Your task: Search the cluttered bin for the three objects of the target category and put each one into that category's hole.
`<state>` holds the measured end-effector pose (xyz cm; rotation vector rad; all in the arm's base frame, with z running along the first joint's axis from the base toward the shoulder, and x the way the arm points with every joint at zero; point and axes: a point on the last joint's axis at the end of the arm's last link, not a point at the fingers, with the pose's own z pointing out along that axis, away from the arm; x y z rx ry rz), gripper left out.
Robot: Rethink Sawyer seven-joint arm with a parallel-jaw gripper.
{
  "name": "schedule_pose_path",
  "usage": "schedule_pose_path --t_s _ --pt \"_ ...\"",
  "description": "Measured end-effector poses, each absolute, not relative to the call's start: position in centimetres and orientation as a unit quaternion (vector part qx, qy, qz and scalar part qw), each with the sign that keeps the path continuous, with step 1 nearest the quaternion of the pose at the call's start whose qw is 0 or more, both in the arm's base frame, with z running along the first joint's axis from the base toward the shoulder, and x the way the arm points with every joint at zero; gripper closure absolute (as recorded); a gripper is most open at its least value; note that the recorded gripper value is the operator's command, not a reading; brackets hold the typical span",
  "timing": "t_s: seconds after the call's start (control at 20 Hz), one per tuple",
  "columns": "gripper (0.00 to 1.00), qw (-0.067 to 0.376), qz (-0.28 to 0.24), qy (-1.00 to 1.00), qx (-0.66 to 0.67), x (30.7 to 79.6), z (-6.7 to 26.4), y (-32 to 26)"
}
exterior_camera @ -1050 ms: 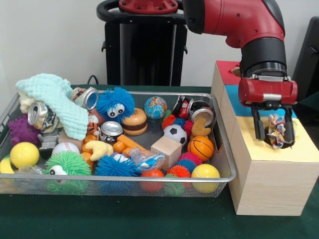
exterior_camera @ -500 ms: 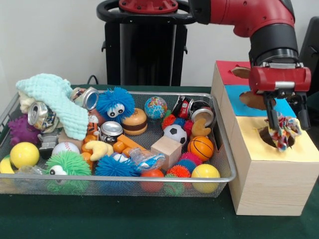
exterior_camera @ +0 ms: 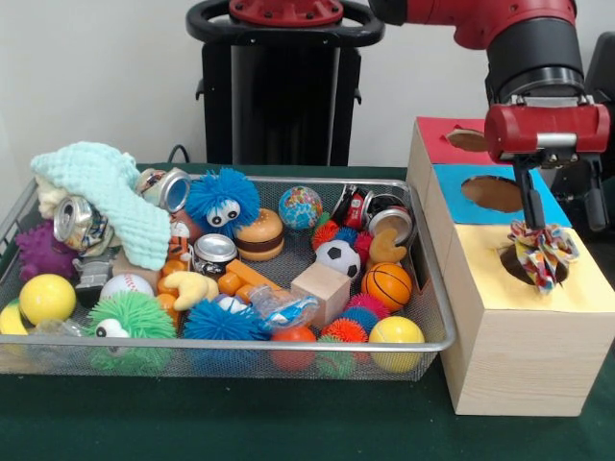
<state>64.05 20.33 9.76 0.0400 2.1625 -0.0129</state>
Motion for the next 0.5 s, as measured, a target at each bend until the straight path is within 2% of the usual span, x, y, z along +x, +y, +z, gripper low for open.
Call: schedule_pose_path --t_s 0.2,0.5 --pt "0.00 0.469 -0.006 0.883 0.015 63.8 9.9 19.9" --pt "0.00 0.435 -0.006 0.900 0.015 62.7 8.6 19.8"
